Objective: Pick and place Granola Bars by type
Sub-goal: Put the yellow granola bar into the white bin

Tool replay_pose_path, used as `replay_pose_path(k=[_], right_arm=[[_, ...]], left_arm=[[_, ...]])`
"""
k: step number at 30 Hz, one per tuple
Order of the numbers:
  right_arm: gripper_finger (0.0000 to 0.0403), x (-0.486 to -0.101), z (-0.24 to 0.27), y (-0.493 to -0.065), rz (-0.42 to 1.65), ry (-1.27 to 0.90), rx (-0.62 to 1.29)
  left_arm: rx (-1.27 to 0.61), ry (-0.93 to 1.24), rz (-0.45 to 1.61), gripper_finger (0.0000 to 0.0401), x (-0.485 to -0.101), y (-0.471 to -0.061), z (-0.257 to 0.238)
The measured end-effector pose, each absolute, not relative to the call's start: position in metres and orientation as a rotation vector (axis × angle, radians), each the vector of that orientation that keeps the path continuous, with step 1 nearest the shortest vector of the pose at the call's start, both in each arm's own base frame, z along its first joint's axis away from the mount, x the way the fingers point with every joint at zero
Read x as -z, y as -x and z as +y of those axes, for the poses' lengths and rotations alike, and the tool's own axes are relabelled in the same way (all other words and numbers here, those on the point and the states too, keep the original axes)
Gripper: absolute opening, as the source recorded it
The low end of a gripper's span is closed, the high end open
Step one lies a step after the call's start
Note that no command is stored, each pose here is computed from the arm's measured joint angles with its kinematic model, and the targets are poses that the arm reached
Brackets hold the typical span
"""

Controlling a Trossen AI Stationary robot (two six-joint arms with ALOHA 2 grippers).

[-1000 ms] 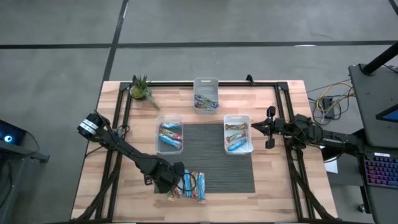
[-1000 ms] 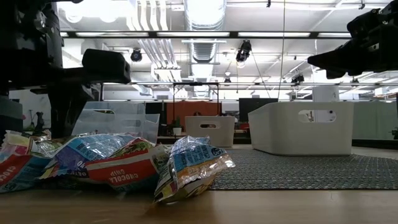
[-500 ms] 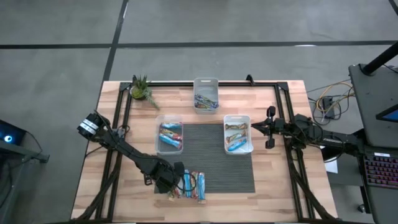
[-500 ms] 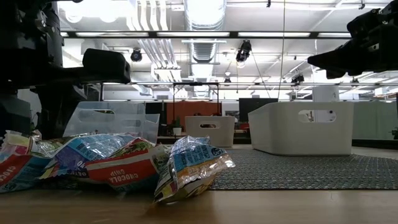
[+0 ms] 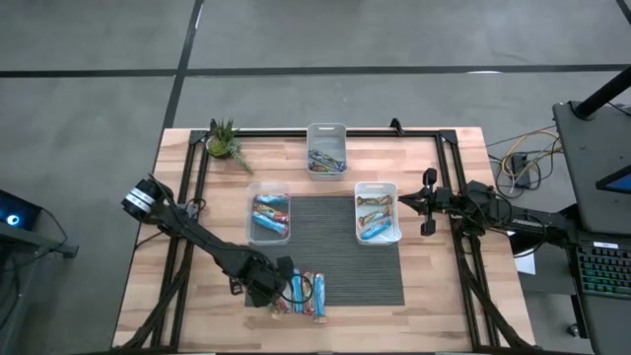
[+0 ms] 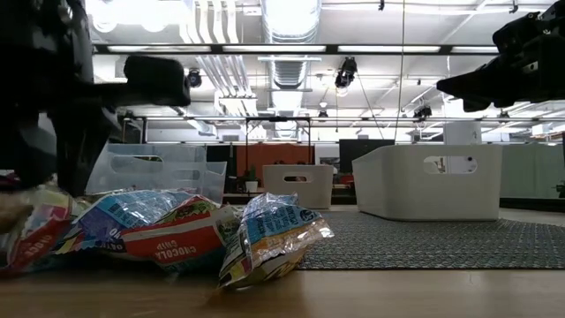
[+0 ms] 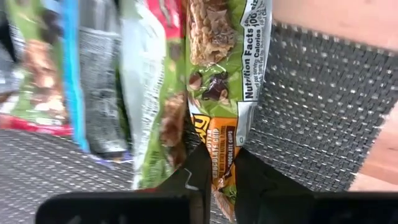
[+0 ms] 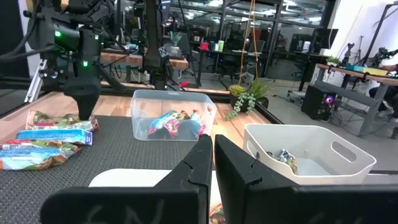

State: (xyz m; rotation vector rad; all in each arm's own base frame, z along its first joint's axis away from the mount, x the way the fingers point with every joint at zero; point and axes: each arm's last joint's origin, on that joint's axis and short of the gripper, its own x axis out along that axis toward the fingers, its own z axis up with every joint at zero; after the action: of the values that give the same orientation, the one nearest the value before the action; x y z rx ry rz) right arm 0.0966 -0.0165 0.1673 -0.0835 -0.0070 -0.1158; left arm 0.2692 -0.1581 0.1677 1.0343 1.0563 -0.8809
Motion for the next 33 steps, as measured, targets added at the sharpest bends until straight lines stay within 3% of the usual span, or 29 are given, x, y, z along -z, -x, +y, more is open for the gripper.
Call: replay_pose_path(k=[19, 33], right_arm=[[0.0009, -0.167, -0.017, -0.097, -0.007, 0.084, 0.116], [0.0009, -0.167, -0.017, -0.097, -0.007, 0.084, 0.116]], left_arm=[[0.69, -0.904, 0.899, 0.0019, -0.233, -0.27, -0.137], [0.623, -0.858, 0.908, 0.0019, -0.237, -0.272, -0.128]])
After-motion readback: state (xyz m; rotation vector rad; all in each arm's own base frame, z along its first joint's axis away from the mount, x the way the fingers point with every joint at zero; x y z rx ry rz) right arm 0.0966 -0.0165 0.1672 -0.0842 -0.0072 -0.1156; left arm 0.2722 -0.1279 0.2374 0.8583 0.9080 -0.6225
